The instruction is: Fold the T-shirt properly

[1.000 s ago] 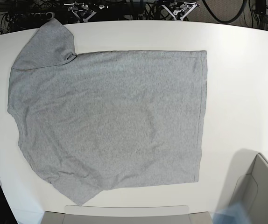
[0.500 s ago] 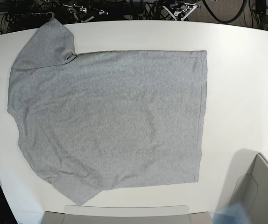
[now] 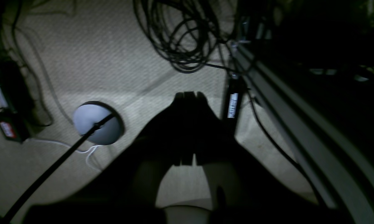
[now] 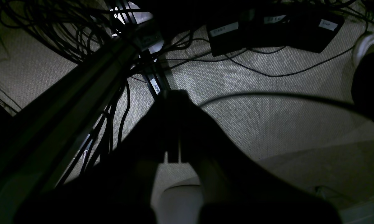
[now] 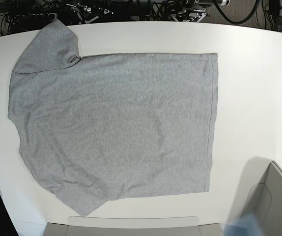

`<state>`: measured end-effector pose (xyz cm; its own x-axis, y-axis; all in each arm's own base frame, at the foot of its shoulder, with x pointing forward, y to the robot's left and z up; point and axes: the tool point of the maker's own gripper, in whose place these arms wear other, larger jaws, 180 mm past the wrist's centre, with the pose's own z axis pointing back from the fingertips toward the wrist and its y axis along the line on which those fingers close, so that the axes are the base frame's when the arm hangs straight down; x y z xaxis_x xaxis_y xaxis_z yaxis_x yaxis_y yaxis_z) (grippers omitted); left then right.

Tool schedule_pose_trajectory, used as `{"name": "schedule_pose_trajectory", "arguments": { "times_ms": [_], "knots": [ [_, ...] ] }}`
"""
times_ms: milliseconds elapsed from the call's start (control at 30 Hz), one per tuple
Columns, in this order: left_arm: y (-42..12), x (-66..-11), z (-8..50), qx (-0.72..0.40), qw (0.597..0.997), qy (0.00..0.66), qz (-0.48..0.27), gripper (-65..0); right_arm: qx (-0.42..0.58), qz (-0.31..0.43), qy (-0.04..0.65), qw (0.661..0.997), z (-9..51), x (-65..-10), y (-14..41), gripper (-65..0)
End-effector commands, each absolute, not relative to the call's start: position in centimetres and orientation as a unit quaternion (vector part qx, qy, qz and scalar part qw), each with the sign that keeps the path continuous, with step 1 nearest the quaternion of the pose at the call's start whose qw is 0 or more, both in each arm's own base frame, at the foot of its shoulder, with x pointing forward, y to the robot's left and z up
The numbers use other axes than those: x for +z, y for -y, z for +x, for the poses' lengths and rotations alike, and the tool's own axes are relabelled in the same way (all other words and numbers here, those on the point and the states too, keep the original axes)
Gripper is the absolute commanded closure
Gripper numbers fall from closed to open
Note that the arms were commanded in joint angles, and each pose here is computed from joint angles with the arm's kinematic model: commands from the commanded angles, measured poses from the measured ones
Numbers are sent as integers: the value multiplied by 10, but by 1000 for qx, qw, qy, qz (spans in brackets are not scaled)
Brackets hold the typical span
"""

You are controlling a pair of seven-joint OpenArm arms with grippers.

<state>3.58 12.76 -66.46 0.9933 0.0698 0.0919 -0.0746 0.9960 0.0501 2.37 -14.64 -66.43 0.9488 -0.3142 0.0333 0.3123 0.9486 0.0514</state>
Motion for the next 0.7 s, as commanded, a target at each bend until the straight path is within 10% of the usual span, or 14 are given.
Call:
{"name": "schedule_pose_trajectory", "arguments": {
  "times_ms": [0, 667],
  "knots": [
    [-129, -665, 29, 36, 998, 39, 30, -1, -160, 22, 25, 987, 27, -664, 148, -2],
    [-154, -647, 27, 25, 977, 203, 56, -1, -166, 16, 32, 986, 34, -663, 158, -2]
  ]
}}
